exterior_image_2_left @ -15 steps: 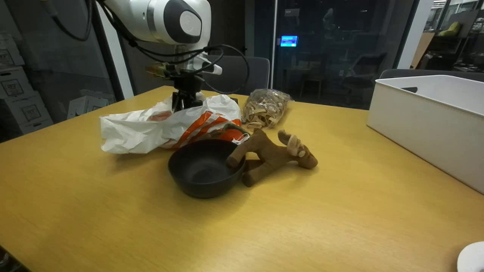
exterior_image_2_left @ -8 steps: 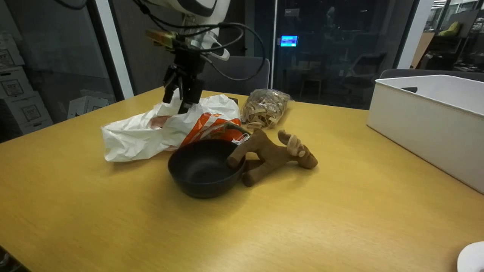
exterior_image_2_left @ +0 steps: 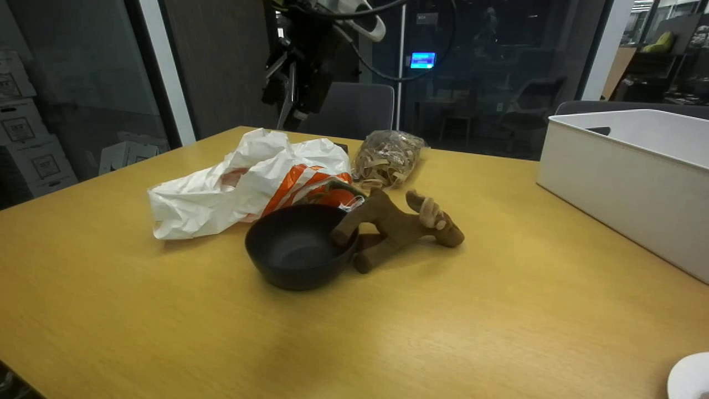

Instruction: Put the orange, the apple, the yellow container and the strawberry in the plastic

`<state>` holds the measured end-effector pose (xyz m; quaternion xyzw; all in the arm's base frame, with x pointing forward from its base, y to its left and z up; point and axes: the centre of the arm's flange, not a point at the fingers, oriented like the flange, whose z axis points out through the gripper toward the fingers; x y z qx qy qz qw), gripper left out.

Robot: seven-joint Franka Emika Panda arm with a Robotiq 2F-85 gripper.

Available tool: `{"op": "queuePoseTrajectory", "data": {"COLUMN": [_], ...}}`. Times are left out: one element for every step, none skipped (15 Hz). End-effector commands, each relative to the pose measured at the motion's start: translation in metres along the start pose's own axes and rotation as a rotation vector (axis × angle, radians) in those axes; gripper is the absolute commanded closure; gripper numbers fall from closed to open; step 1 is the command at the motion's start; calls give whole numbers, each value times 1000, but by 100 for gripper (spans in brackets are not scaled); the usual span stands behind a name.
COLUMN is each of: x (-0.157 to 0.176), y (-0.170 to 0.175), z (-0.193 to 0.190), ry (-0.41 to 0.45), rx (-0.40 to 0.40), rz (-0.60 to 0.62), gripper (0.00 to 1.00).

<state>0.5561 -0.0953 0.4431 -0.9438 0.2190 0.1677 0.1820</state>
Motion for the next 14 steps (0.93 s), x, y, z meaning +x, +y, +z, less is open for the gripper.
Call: {"op": "queuePoseTrajectory", "data": {"x": [4, 6, 5, 2, -2, -5, -7, -10, -13, 7, 6, 6, 7, 8], "y": [5, 8, 11, 15, 18, 21, 23, 25, 27, 26, 27, 27, 27, 28], "z": [-2, -1, -2, -4, -5, -6, -6, -5, -5, -3, -3, -2, -1, 1], "ry": [85, 104, 118, 134, 144, 151, 158, 159, 159, 126, 125, 123, 121, 118], "rx": [6, 6, 6, -4, -15, -29, -49, -70, -86, -66, -70, -71, -72, -73], "rz": [109, 136, 157, 173, 195, 207, 220, 230, 237, 212, 214, 215, 216, 217], "gripper": [0, 0, 0, 0, 0, 0, 0, 0, 0, 0, 0, 0, 0, 0]}}
